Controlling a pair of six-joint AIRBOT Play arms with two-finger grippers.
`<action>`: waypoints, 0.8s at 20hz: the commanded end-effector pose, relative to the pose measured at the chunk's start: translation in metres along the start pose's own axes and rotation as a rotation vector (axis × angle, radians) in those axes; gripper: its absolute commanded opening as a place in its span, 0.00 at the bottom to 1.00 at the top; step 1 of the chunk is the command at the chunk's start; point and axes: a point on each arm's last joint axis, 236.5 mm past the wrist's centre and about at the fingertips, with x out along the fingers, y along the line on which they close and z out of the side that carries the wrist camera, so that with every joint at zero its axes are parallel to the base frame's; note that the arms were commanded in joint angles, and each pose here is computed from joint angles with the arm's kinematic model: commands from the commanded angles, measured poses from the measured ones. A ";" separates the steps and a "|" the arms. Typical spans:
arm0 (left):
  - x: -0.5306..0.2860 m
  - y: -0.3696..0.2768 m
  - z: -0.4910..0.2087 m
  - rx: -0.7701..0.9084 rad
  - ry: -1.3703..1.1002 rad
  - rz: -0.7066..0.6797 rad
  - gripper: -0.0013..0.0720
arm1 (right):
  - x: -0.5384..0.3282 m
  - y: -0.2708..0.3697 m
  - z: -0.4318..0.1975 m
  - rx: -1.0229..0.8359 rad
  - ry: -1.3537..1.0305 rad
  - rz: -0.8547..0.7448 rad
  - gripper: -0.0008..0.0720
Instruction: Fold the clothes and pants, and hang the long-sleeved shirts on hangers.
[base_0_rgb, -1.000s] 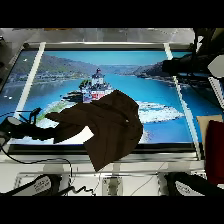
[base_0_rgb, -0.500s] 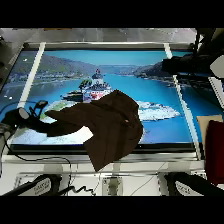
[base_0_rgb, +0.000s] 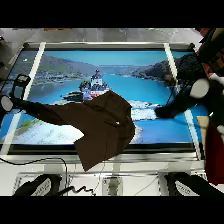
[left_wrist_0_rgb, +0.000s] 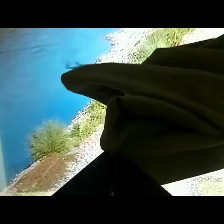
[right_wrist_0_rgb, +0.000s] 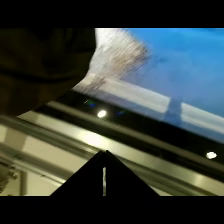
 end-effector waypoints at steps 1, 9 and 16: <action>-0.006 -0.007 0.005 -0.029 -0.027 -0.024 0.04 | 0.066 0.068 -0.044 0.206 0.049 0.412 0.05; -0.005 -0.021 0.008 -0.069 -0.044 -0.080 0.04 | 0.136 0.095 -0.041 0.483 -0.037 0.513 0.64; -0.005 -0.021 0.008 -0.069 -0.044 -0.079 0.04 | 0.180 0.096 -0.068 0.604 0.151 0.470 0.64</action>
